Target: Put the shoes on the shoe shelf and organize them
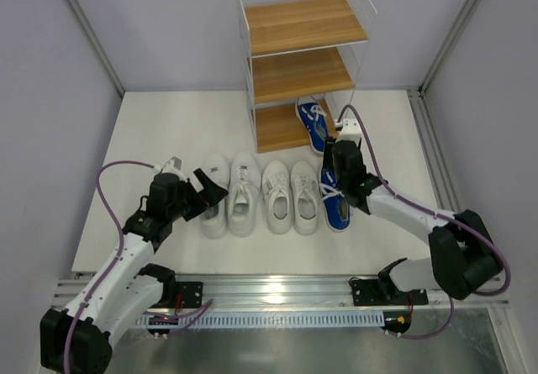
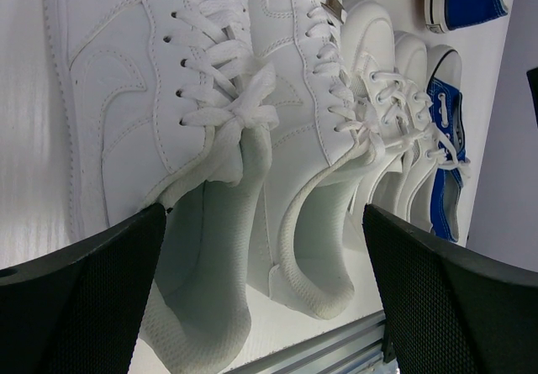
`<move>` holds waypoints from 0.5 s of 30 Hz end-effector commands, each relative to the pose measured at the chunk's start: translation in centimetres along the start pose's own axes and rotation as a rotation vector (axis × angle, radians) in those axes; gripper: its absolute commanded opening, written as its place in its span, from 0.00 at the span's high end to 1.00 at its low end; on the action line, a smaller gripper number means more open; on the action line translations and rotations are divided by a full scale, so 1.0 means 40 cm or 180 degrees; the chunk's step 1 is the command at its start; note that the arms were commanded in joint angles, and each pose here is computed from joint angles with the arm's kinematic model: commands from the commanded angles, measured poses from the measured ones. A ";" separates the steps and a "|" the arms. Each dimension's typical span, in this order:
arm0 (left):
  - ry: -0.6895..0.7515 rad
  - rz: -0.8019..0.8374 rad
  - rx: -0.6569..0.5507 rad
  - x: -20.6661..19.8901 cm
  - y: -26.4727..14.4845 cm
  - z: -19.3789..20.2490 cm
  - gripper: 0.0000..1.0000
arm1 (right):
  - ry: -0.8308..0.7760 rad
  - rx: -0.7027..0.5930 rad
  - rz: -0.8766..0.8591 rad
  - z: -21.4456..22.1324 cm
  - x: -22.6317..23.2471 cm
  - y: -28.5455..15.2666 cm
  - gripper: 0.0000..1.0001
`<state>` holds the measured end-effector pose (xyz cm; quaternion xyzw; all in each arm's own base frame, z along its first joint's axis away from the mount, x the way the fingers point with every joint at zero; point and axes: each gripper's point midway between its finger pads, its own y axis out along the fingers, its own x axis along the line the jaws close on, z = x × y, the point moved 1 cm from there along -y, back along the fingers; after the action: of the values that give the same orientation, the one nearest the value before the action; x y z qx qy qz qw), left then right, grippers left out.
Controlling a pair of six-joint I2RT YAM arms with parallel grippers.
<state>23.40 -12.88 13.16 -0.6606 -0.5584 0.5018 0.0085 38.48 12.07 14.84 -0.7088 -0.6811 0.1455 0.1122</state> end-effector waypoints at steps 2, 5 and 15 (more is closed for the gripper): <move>0.0013 -0.0185 -0.0017 0.042 0.011 0.011 0.00 | 0.0313 0.0024 0.0045 0.073 0.013 -0.095 0.45; 0.0015 -0.0186 0.0011 0.043 0.014 0.015 0.00 | 0.0501 0.0131 -0.0078 0.142 0.034 -0.163 0.45; 0.0029 -0.0151 -0.0008 0.039 0.017 0.012 0.00 | 0.0826 0.0149 0.0045 0.250 -0.015 -0.293 0.37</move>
<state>23.40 -13.01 12.87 -0.6617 -0.5557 0.5031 0.0097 24.19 12.68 8.77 -0.6882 -0.6867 0.1162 0.2035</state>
